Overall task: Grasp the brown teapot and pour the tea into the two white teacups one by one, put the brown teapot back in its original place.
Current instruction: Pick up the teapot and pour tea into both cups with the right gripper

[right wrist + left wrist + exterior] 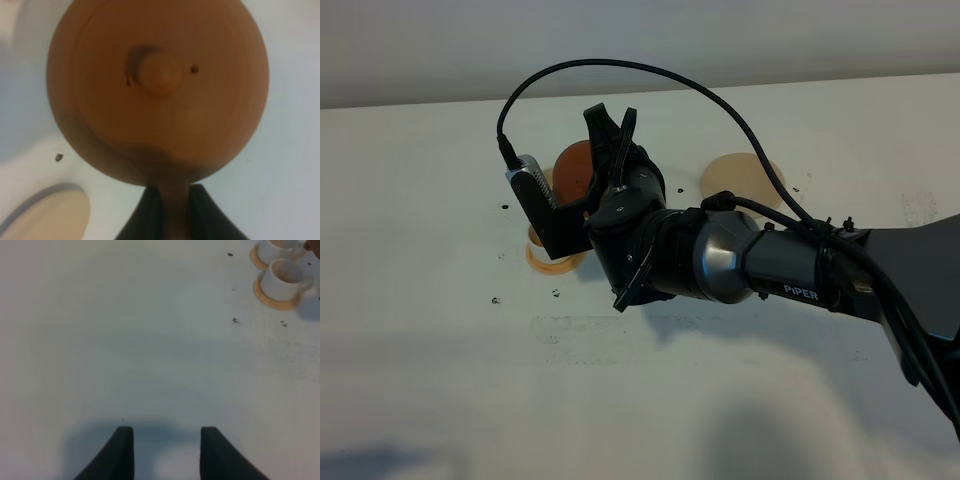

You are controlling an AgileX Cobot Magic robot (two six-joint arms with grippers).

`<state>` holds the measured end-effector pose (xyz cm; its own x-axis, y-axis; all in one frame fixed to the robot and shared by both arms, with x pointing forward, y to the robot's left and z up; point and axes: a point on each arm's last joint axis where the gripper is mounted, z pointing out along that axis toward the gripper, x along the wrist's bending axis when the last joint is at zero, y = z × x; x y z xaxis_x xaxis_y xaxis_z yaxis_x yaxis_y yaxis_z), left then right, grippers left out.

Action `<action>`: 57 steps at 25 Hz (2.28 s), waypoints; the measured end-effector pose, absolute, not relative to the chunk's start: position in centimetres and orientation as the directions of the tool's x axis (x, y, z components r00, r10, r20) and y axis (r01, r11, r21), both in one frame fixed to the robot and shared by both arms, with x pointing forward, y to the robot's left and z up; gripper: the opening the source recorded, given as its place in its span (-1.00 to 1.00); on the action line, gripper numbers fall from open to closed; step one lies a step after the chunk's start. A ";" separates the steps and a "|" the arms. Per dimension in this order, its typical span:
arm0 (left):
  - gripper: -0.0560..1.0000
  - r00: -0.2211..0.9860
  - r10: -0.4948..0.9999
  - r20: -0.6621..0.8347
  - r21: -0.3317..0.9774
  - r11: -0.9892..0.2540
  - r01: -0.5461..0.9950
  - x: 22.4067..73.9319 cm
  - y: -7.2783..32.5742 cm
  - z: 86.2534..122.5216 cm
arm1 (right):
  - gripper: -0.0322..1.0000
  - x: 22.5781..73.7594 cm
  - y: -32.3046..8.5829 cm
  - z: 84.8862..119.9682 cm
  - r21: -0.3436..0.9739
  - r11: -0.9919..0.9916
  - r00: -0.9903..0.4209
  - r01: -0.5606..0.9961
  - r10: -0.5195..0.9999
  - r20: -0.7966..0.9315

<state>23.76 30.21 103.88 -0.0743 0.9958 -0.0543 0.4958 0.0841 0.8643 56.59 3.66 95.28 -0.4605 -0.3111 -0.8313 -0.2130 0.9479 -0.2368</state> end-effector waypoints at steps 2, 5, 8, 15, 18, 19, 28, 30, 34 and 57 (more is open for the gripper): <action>-0.31 -0.074 0.996 -0.054 0.864 0.084 0.496 23.8 30.2 103.9 | -0.76 56.6 3.7 95.3 -0.243 0.946 -0.454 -0.215 -0.317 -0.833; -0.31 -0.074 0.996 -0.054 0.864 0.084 0.496 23.8 30.2 103.9 | -0.76 56.6 3.6 95.4 -0.250 0.944 -0.449 -0.213 -0.322 -0.833; -0.31 -0.074 0.996 -0.054 0.864 0.084 0.496 23.8 30.2 103.9 | -0.76 56.7 3.6 95.4 -0.258 0.943 -0.446 -0.212 -0.328 -0.833; -0.31 -0.074 0.996 -0.054 0.864 0.084 0.496 23.8 30.2 103.9 | -0.76 56.7 3.6 95.5 -0.270 0.940 -0.437 -0.209 -0.337 -0.834; -0.31 -0.074 0.996 -0.054 0.864 0.084 0.496 23.8 30.2 103.9 | -0.76 56.7 3.6 95.5 -0.277 0.937 -0.430 -0.212 -0.344 -0.835; -0.31 -0.074 0.996 -0.054 0.864 0.084 0.496 23.8 30.2 103.9 | -0.76 56.7 3.6 95.5 -0.278 0.937 -0.429 -0.213 -0.345 -0.835; -0.31 -0.074 0.996 -0.054 0.864 0.084 0.496 23.8 30.2 103.9 | -0.76 56.8 3.6 95.6 -0.299 0.928 -0.419 -0.223 -0.368 -0.830; -0.31 -0.074 0.996 -0.054 0.864 0.084 0.496 23.8 30.2 103.9 | -0.76 56.8 3.6 95.6 -0.301 0.927 -0.418 -0.224 -0.370 -0.829; -0.31 -0.074 0.996 -0.054 0.864 0.084 0.496 23.8 30.2 103.9 | -0.76 56.8 3.6 95.7 -0.319 0.920 -0.405 -0.227 -0.387 -0.829; -0.31 -0.074 0.996 -0.054 0.864 0.084 0.496 23.8 30.2 103.9 | -0.76 57.0 3.5 96.0 -0.376 0.898 -0.360 -0.227 -0.436 -0.825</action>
